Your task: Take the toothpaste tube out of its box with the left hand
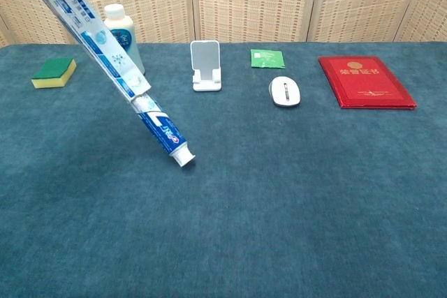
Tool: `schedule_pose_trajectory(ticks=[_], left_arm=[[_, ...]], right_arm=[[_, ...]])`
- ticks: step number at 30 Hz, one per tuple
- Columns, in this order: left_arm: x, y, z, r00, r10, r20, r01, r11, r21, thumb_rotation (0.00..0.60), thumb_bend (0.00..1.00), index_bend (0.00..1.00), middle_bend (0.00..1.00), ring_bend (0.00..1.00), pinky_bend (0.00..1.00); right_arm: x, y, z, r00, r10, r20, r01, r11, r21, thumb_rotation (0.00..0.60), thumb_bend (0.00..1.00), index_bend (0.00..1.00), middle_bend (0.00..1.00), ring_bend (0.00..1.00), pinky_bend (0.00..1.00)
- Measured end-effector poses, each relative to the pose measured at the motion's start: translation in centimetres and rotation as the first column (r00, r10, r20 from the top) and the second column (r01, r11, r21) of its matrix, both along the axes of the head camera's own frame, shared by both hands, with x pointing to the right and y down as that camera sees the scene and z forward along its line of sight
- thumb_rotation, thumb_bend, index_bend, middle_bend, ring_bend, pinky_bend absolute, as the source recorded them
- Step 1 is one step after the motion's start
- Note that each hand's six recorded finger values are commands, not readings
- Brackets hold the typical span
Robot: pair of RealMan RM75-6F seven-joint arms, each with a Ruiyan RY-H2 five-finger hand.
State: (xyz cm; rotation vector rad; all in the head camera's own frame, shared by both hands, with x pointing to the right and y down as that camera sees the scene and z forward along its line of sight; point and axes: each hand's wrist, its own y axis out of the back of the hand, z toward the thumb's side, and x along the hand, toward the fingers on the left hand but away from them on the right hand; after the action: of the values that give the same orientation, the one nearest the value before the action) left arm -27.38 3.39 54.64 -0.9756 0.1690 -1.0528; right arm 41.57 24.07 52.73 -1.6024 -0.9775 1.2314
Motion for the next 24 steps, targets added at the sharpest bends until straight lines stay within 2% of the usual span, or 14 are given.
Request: schedule_pose_trajectory(ticks=[6, 11, 14, 17, 21, 24], left_arm=[[-0.6, -2.0, -1.3, 0.998, 0.062, -0.001, -0.062, 0.996, 0.069, 0.6, 0.27, 0.4, 0.45, 0.22, 0.28], [-0.5, -2.9, -2.1, 0.993, 0.114, -0.04, -0.111, 0.991, 0.077, 0.6, 0.27, 0.42, 0.45, 0.22, 0.28], [-0.3, -3.0, -2.4, 0.987, 0.118, -0.106, -0.113, 0.992, 0.056, 0.6, 0.27, 0.42, 0.45, 0.22, 0.28], [-0.3, -2.7, -2.7, 0.98, 0.085, -0.181, -0.083, 0.996, 0.018, 0.6, 0.27, 0.41, 0.45, 0.22, 0.28], [-0.1, -1.4, -3.1, 0.962, -0.003, -0.272, -0.015, 0.998, -0.061, 0.6, 0.27, 0.4, 0.45, 0.22, 0.28], [-0.1, -0.1, -3.2, 0.943, -0.079, -0.322, 0.038, 0.991, -0.132, 0.6, 0.27, 0.4, 0.45, 0.22, 0.28]], right_arm=[[0.0, -0.1, 0.1, 1.0, 0.002, -0.001, -0.002, 1.0, -0.005, 0.6, 0.25, 0.0, 0.0, 0.0, 0.0], [0.0, -0.1, 0.1, 1.0, 0.005, -0.001, -0.005, 1.0, -0.006, 0.6, 0.25, 0.0, 0.0, 0.0, 0.0], [0.2, -0.2, 0.1, 1.0, 0.011, -0.004, -0.011, 1.0, -0.004, 0.6, 0.25, 0.0, 0.0, 0.0, 0.0], [0.2, -0.2, 0.1, 1.0, 0.009, -0.004, -0.009, 1.0, -0.004, 0.6, 0.25, 0.0, 0.0, 0.0, 0.0], [0.0, -0.1, 0.2, 1.0, -0.001, -0.001, 0.001, 1.0, -0.01, 0.6, 0.25, 0.0, 0.0, 0.0, 0.0], [-0.2, 0.0, 0.3, 1.0, -0.009, -0.003, 0.009, 1.0, -0.016, 0.6, 0.25, 0.0, 0.0, 0.0, 0.0]])
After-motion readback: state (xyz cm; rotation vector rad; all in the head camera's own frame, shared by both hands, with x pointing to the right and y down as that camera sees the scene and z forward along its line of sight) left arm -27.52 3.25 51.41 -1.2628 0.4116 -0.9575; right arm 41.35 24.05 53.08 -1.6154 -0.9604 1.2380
